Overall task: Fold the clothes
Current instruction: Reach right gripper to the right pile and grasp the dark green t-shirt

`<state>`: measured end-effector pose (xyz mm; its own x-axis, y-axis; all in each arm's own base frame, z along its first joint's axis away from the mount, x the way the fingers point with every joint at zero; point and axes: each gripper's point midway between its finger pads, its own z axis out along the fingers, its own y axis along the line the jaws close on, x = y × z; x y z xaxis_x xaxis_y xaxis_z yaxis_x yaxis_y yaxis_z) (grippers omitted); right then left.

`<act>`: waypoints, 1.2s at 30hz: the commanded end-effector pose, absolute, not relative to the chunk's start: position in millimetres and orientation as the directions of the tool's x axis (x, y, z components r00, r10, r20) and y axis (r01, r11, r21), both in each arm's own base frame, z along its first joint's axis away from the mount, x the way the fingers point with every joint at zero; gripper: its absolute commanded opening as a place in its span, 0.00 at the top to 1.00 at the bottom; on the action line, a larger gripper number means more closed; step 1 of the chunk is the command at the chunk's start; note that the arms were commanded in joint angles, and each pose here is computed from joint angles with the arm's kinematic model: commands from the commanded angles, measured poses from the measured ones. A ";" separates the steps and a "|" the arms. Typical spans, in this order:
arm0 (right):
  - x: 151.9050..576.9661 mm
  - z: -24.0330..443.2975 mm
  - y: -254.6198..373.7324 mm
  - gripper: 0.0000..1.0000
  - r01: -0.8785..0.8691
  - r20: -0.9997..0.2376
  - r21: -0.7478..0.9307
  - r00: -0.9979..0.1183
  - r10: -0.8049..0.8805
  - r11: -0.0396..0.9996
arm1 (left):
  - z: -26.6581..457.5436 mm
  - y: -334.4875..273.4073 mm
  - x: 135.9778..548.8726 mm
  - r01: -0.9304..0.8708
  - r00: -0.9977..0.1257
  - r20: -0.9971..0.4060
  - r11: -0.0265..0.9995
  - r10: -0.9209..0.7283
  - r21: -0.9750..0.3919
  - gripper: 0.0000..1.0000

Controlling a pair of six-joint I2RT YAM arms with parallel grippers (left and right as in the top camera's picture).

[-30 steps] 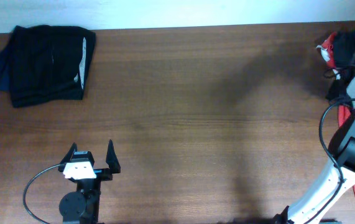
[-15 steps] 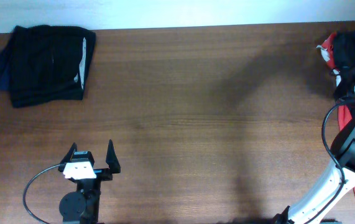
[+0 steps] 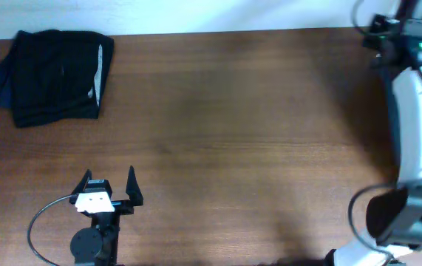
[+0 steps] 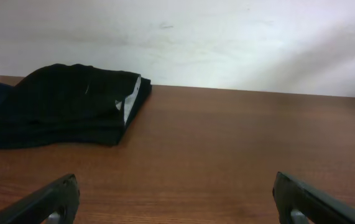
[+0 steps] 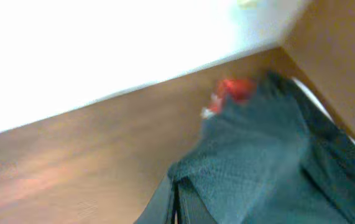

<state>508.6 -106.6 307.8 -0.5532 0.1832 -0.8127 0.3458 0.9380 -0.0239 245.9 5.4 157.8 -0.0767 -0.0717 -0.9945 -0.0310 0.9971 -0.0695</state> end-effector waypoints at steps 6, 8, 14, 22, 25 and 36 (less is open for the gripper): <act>458.4 382.2 232.8 0.96 -0.353 -0.901 0.051 -0.421 -0.110 0.934 | 156.0 4.4 245.9 -0.026 -0.079 -0.995 0.998 -0.059 -0.057 0.01; 431.5 361.7 307.8 0.96 -0.525 -0.885 0.085 -0.431 -0.178 0.847 | 156.0 4.4 245.9 -0.026 -0.079 -0.995 0.998 -0.059 -0.057 0.01; 331.2 286.9 453.6 0.93 -0.781 -0.806 0.140 -0.447 -0.387 0.609 | 156.0 4.3 245.9 -0.026 -0.079 -0.995 0.998 -0.059 -0.057 0.01; 347.7 348.1 296.3 0.01 -0.486 -0.764 0.097 -0.596 -0.248 0.869 | 156.0 4.4 245.9 -0.026 -0.079 -0.995 0.998 -0.059 -0.057 0.01; 319.5 324.5 199.0 0.01 -0.335 -0.581 0.047 -0.776 -0.247 0.941 | 156.0 4.4 245.9 -0.026 -0.079 -0.995 0.998 -0.059 -0.057 0.01; 232.4 165.9 32.5 0.01 0.531 -0.102 -0.244 -0.846 0.523 0.812 | 156.0 4.4 245.9 -0.026 -0.079 -0.995 0.998 -0.059 -0.057 0.01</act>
